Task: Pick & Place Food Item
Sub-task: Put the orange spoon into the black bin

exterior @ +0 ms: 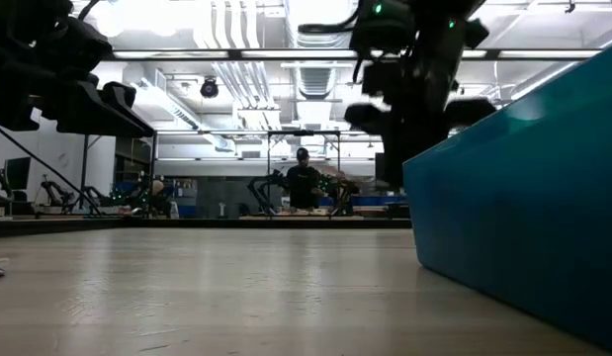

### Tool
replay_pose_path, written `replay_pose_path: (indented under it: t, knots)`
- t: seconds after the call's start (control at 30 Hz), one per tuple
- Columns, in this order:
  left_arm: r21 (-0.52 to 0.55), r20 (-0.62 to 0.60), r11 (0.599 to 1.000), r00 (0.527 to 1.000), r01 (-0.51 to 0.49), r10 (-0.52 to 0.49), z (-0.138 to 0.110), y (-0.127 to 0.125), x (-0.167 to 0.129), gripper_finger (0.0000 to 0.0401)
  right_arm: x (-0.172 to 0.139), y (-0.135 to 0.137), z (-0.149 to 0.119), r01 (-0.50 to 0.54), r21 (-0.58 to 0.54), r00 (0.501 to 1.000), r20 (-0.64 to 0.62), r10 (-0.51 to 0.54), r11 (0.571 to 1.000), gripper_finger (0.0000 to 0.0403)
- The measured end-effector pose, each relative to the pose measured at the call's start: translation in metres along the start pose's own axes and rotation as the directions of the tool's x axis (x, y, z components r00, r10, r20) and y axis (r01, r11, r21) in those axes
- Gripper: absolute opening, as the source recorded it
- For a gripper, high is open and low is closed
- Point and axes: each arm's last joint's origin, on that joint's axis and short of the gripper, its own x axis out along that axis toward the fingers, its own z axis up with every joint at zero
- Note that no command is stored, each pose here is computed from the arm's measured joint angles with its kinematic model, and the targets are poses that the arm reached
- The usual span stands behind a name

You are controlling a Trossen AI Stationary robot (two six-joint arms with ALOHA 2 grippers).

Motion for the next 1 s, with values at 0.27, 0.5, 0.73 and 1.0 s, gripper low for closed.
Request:
replay_pose_path:
  t: [0.27,0.5,0.73,1.0]
  knots:
    - [0.001,-0.004,1.000,1.000,0.001,-0.001,0.000,0.000,0.000,0.0122,-0.048,0.010,-0.002,0.030,0.113,0.997,0.072,-0.038,0.993,0.0018]
    - [0.002,-0.006,1.000,1.000,0.002,-0.002,-0.001,0.000,0.000,0.0122,-0.081,0.032,-0.012,-0.007,0.186,0.998,0.060,-0.004,0.983,0.0018]
    - [0.002,-0.007,1.000,1.000,0.002,-0.002,-0.001,0.000,0.000,0.0122,-0.115,0.059,-0.024,-0.042,0.270,0.998,0.048,0.030,0.962,0.0018]
    - [0.002,-0.006,1.000,1.000,0.002,-0.002,-0.001,0.000,0.000,0.0122,-0.136,0.087,-0.055,0.079,0.501,0.987,-0.160,0.002,0.862,0.0018]
